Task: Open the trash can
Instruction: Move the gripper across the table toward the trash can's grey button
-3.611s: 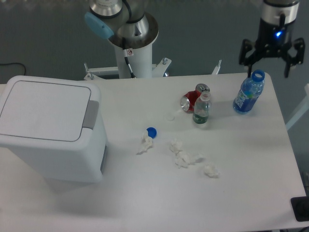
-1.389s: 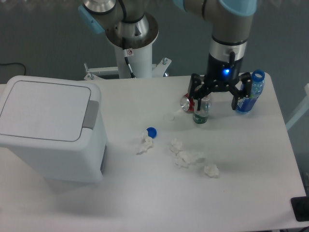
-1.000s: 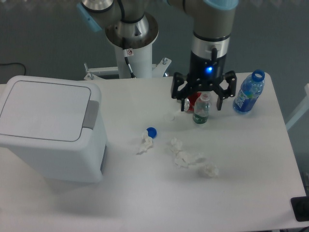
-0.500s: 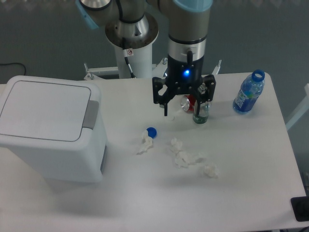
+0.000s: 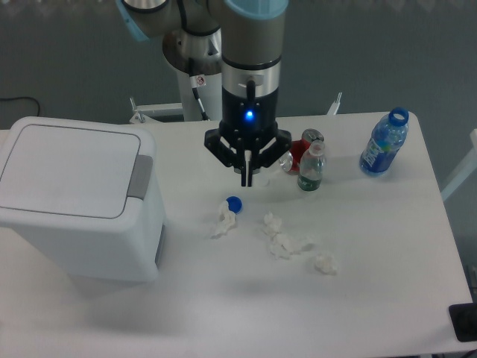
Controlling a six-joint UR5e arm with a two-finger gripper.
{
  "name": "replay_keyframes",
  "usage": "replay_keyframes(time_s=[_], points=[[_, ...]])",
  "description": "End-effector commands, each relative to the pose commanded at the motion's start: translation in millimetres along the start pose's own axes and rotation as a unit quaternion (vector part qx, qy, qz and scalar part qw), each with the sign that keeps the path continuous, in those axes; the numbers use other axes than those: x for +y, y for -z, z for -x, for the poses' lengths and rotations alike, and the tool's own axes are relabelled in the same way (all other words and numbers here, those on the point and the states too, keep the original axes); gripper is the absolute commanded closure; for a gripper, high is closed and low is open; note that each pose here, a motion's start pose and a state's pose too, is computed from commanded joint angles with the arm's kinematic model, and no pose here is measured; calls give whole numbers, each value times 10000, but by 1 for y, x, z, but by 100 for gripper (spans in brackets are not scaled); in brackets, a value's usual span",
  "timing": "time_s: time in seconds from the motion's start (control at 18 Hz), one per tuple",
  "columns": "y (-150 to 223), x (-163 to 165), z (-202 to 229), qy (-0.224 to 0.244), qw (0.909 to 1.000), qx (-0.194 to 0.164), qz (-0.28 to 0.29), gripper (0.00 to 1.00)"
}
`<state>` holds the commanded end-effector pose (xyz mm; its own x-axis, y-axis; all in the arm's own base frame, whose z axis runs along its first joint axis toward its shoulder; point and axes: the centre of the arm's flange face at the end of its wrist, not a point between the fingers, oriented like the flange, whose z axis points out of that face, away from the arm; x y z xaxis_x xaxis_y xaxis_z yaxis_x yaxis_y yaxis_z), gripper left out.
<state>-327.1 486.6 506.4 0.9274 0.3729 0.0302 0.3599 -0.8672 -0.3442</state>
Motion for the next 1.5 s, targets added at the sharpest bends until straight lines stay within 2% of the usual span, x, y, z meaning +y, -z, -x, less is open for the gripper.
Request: replay_keyframes(time_s=[0.22, 0.39, 0.5, 0.89, 1.11, 1.5], points=[[1, -2, -6, 23, 9992, 378, -139, 97], [5, -1, -11, 218, 9976, 639, -164, 97], [6, 0, -11, 449, 9965, 683, -163, 97], [21, 7, -24, 490, 9962, 707, -161, 97], [28, 6, -32, 715, 9922, 966, -317, 97], [24, 1, -50, 644, 9921, 1012, -361, 96]])
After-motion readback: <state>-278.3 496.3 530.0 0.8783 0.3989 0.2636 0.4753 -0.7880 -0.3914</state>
